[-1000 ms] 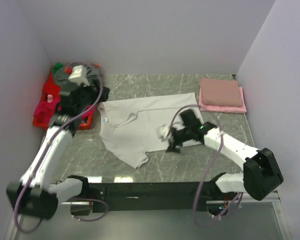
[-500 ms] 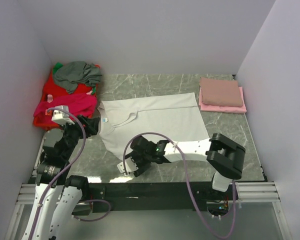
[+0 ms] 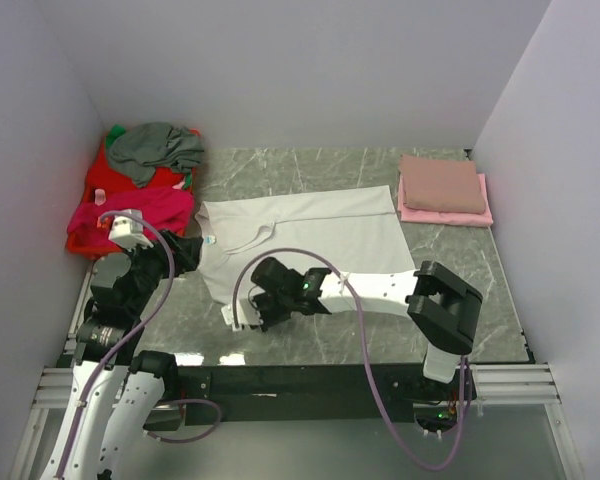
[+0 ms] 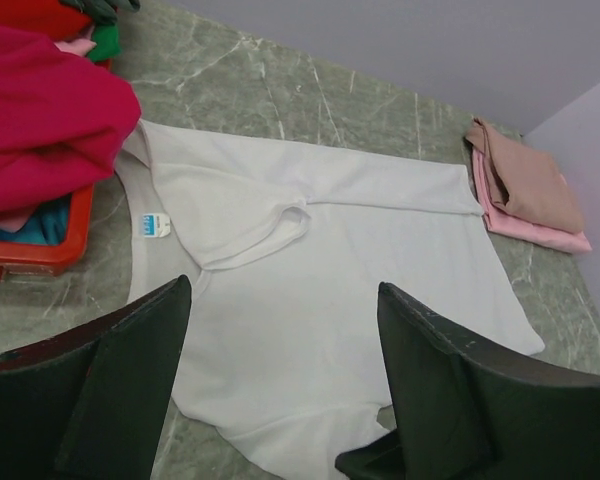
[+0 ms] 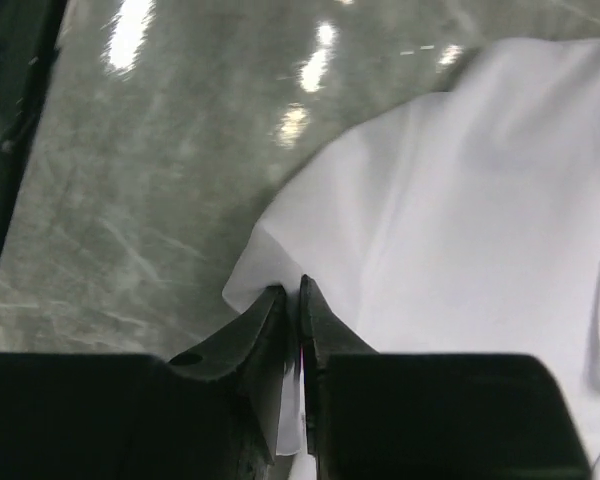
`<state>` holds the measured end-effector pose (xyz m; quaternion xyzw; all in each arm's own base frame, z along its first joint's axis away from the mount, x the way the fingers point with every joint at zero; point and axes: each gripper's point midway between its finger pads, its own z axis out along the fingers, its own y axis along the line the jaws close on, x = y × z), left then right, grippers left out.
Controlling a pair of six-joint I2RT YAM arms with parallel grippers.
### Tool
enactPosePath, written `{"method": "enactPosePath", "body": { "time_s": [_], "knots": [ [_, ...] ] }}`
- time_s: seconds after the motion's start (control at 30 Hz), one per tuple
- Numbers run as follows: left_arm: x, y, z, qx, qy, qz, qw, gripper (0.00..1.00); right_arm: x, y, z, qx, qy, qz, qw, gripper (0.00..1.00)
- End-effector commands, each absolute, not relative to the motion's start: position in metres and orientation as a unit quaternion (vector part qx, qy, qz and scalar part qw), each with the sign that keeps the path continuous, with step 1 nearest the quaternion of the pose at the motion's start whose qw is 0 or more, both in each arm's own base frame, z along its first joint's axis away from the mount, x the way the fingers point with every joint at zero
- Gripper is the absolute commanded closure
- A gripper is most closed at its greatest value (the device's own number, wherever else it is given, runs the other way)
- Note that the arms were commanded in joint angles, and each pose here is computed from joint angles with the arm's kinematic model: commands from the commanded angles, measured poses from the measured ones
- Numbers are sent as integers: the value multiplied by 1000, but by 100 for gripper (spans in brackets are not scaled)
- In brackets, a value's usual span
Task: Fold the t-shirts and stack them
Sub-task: Fold the tshirt
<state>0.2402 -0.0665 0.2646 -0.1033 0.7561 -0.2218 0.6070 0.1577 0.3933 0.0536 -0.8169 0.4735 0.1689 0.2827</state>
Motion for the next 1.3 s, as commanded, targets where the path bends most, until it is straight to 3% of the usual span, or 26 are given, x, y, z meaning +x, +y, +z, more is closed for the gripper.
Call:
{"method": "enactPosePath", "body": {
  "time_s": [0.0,0.13,0.23,0.27,0.37,0.5,0.63,0.77,0.93,1.27],
  "knots": [
    [243,-73,264,-106,755,-242,600,20,187,408,109,-757,516,214,340,84],
    [249,-81,253,-113,762,-261,582,20,253,390,115,-669,615,220,356,89],
    [252,-92,244,-114,766,-292,561,20,275,377,102,-635,661,221,333,74],
    [253,-95,242,-121,767,-303,553,20,285,368,98,-625,673,220,328,61],
    [252,-110,222,-130,783,-340,505,22,295,354,99,-611,688,216,326,38],
    [241,-140,194,-108,799,-408,428,27,301,339,109,-601,693,228,327,35],
    [217,-185,158,-49,842,-411,346,32,285,313,128,-621,678,283,273,34],
    [202,-224,132,61,883,-344,315,35,270,285,150,-620,653,348,260,31],
    [214,-249,97,175,919,-185,301,42,278,232,158,-581,680,337,295,31],
    [240,-248,59,269,921,6,281,54,287,173,171,-518,708,342,336,31]
  ]
}}
